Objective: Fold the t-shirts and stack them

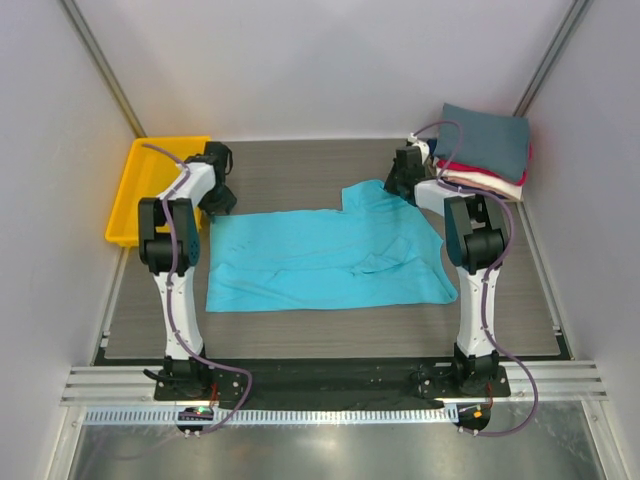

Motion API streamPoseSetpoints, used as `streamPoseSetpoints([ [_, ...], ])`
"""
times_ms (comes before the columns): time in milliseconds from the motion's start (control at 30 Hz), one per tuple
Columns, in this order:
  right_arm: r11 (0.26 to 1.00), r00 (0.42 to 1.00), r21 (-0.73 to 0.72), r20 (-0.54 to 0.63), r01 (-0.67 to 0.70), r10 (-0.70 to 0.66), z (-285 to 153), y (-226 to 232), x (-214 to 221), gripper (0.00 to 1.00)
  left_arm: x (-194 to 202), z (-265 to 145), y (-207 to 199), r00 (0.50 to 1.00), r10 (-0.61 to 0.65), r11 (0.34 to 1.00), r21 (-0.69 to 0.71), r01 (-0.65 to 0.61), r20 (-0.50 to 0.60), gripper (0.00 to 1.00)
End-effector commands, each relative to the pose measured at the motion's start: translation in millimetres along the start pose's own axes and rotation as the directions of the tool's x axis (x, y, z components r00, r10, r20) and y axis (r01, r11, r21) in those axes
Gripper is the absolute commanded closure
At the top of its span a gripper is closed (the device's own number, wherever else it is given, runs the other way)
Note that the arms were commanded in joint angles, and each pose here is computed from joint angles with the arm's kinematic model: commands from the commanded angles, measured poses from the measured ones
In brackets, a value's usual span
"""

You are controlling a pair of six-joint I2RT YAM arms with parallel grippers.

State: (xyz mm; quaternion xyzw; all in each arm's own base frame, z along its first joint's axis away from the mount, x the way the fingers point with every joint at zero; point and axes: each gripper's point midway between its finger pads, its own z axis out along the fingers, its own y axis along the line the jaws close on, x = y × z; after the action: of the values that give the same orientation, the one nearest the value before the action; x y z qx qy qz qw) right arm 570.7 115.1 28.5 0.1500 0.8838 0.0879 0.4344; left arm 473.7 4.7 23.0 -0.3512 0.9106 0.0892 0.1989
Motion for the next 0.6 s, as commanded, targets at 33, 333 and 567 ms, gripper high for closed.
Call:
streamPoseSetpoints([
  [33, 1.000, 0.998, 0.008, -0.067, -0.001, 0.001, -4, -6, 19, 0.99, 5, 14, 1, 1.000, -0.010, 0.999, -0.042, 0.009, -0.009, 0.51],
  [333, 0.994, 1.000, -0.106, -0.018, 0.001, -0.003, -25, 19, -7, 0.99, 16, 12, -14, 0.999, -0.001, 1.000, 0.011, 0.001, -0.047, 0.93],
  [567, 0.989, 0.999, -0.144, 0.018, 0.036, -0.033, -69, 34, -43, 0.99, 12, -20, -17, 0.999, 0.018, 0.999, 0.050, -0.015, -0.046, 1.00],
])
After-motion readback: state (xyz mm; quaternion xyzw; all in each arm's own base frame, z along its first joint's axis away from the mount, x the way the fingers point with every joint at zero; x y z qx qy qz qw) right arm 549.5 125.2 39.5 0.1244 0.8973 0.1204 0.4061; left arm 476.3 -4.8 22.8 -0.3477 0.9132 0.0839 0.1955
